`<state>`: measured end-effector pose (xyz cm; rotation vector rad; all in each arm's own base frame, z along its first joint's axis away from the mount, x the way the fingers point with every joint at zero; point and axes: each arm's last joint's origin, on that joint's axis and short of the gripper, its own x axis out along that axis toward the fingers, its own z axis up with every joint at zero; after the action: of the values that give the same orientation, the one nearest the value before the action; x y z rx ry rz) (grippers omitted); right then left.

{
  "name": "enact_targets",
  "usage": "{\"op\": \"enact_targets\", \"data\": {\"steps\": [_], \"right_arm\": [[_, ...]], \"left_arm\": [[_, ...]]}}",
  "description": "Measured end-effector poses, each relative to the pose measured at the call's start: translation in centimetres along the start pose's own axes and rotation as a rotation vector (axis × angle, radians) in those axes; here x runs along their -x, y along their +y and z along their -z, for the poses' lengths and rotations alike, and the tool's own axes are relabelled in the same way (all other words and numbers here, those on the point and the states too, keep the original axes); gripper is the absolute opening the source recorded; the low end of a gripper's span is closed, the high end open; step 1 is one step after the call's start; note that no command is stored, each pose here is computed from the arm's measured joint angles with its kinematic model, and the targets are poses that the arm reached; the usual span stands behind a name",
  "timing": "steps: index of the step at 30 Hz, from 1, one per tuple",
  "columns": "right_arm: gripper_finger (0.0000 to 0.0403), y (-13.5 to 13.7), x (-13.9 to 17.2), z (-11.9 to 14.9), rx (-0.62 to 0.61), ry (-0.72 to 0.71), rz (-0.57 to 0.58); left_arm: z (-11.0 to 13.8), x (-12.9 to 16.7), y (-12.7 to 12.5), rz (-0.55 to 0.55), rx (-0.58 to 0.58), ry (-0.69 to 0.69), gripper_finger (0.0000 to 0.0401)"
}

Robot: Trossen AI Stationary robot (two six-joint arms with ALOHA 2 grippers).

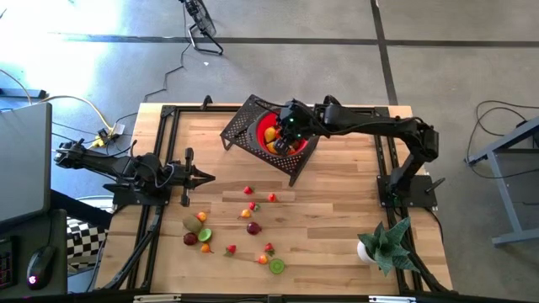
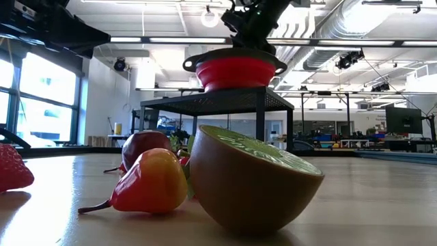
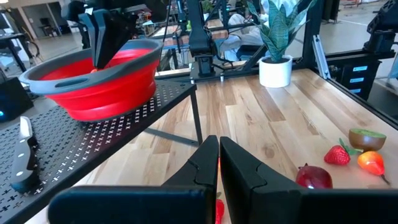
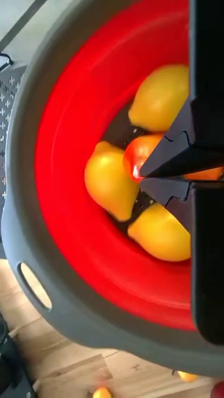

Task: Pick & Place Fruit
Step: Put the pear into the strainer bowl on the shelf, then put the sliced kiwi into the strainer bowl on the shelf

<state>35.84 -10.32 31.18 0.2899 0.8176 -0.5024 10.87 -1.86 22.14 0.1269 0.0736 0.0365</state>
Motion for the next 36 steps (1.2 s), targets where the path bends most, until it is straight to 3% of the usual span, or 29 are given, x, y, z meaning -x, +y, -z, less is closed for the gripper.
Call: {"op": "enact_targets", "data": {"steps": [7,14,19,36], "right_arm": [[0.001,0.0,0.0,-0.2,0.049,-0.02,0.0],[0.0091,0.6,0.0,-0.5,0.072,-0.075,0.033],[0.0133,0.9,1.7,-0.7,0.078,-0.123,0.014],[0.0094,4.6,12.4,0.2,0.167,-0.366,-0.183]], "left_arm": [[0.0,0.0,0.0,0.0,0.0,0.0,0.0012],[0.0,0.0,0.0,0.0,0.0,0.0,0.0012],[0.0,0.0,0.0,0.0,0.0,0.0,0.0012],[0.0,0.0,0.0,0.003,0.001,-0.001,0.0012]]}}
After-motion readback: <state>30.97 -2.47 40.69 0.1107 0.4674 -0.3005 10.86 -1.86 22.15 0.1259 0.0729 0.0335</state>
